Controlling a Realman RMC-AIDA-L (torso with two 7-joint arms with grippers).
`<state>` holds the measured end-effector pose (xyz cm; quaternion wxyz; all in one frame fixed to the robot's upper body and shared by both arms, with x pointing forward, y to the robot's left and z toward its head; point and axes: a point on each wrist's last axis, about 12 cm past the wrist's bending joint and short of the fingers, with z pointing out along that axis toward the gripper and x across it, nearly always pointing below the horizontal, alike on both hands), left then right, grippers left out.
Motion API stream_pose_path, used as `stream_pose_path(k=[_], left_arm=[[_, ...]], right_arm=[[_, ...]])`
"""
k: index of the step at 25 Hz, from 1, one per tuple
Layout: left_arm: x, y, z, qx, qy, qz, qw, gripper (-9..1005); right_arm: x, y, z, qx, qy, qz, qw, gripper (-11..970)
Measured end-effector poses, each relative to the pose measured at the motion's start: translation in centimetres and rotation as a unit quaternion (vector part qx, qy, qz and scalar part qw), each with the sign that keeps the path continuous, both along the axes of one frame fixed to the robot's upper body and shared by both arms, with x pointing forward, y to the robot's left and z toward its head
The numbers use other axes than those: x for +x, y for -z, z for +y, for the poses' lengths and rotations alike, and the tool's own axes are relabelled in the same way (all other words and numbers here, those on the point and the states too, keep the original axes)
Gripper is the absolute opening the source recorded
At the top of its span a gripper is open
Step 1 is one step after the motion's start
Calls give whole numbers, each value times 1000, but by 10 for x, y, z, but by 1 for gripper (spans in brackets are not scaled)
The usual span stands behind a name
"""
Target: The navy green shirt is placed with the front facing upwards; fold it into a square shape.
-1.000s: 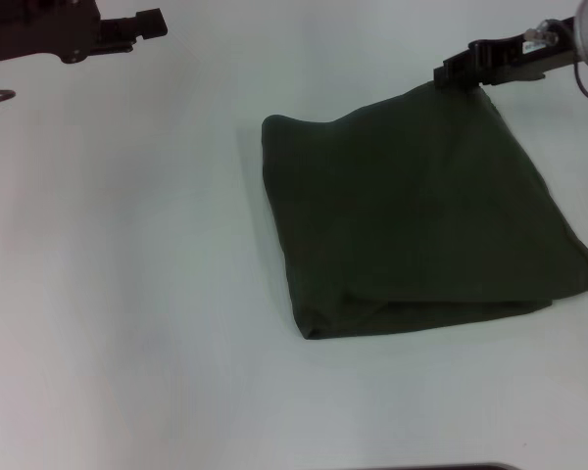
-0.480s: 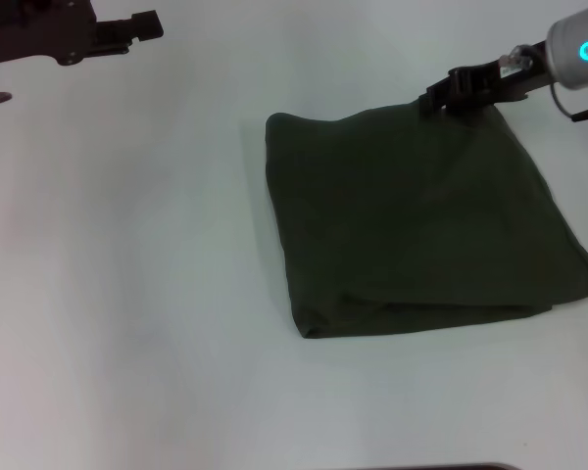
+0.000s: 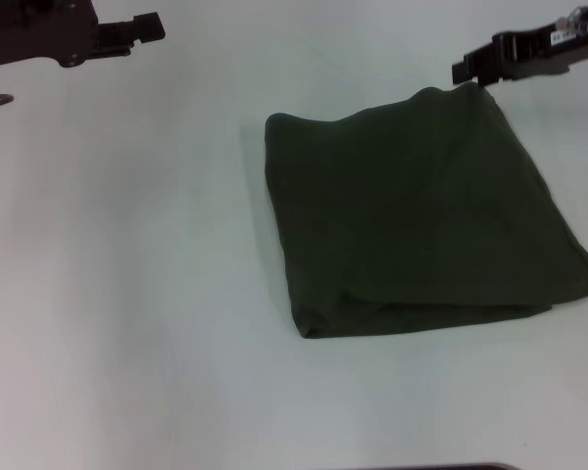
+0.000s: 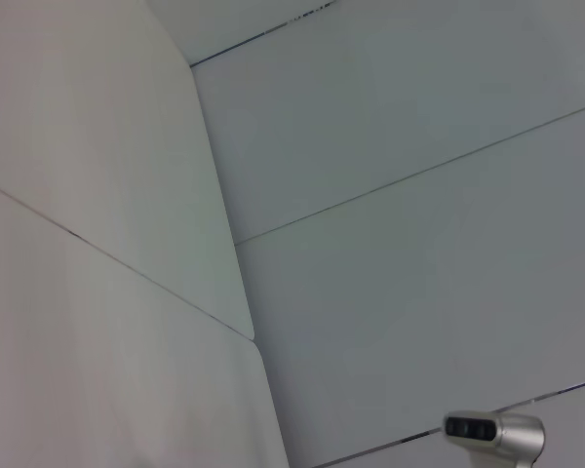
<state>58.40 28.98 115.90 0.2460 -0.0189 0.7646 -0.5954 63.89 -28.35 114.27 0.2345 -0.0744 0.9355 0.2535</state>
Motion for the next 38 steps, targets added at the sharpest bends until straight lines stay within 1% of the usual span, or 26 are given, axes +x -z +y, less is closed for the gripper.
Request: stream_pose_path(k=[7,8,16,22,26,28,29,30,33,38], left_arm=[[2,-2,-1,0,1,-2,1000,875],[1,-1,-1,0,1,-3,1000,875],[0,0,0,0,0,-1,1000,875],[-1,0,0,-1,1,0,1000,874],[-1,0,0,-1,1,0,1000,874],[-2,1,1,-1,2,0,1000,874],[-2,1,1,-2,1,1,1000,874],[-2,1,1,-2,1,1,1000,874],[-2,2,1,-1,0,0,1000,874],[-2,2,0,0,0,-3,1000,875]], right_arm=[[-6,12,0,-2,-5,28,1000,431],[-4,21,-1,-26,7,25,999,432],[1,29,3,-37,27,6,999,431],[5,32,8,-48,29,-7,998,430],[6,23,5,-45,31,-9,998,431],[3,17,1,-37,30,-6,999,432],[-8,15,-1,3,18,15,1000,432],[-8,15,-1,3,18,15,1000,432],[-12,25,6,9,14,27,999,431],[-8,36,17,-9,16,16,1000,431]])
